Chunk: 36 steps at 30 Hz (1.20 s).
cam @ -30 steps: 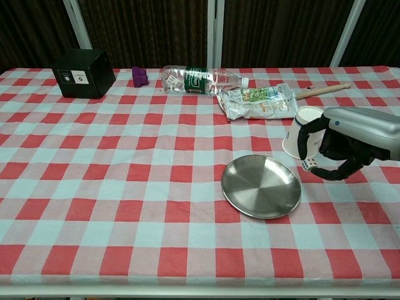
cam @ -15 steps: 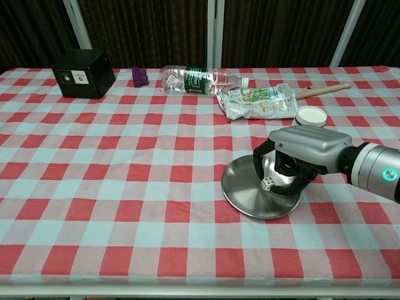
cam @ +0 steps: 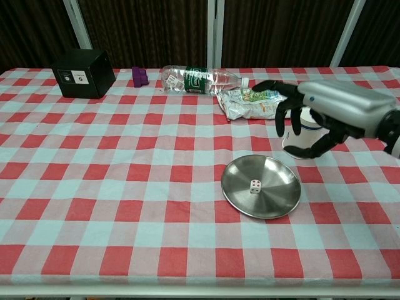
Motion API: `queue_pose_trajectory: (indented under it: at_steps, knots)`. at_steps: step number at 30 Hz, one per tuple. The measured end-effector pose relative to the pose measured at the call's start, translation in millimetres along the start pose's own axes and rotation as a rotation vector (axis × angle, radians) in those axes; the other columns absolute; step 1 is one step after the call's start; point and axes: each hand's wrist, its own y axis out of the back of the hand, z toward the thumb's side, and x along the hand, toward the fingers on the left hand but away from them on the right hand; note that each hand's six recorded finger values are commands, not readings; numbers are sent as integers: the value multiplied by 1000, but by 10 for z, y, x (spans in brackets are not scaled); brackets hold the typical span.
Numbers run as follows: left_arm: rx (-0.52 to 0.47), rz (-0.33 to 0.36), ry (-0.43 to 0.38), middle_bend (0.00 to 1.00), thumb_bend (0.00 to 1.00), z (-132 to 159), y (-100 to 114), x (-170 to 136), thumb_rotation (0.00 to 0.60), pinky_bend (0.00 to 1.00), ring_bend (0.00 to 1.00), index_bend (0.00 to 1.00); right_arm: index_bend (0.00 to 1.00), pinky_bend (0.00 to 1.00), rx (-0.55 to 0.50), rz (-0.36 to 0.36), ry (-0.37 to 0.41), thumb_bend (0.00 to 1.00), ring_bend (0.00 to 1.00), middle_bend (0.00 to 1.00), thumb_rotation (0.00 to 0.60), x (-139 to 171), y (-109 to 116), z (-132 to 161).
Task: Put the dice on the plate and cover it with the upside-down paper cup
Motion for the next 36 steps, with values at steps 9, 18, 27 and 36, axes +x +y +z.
queue_pose_trajectory:
  at_steps: [9,18,27,36]
  knots:
    - [1,-10,-7,186,0,29,-19,16,600,71,105,217,62,122,-67,-138,-152,75,0,159,600,166,502,-561]
    - [2,-20,-4,186,0,34,-33,13,600,71,106,218,98,92,-224,25,-276,147,0,156,600,86,216,-913]
    - [9,-19,-10,186,0,60,-17,18,600,71,106,228,193,90,-299,81,-347,168,0,157,600,-112,-9,-1158]
    - [13,-20,-4,186,0,52,-7,7,600,71,106,228,227,90,-355,102,-330,171,0,173,600,-206,-116,-1095]
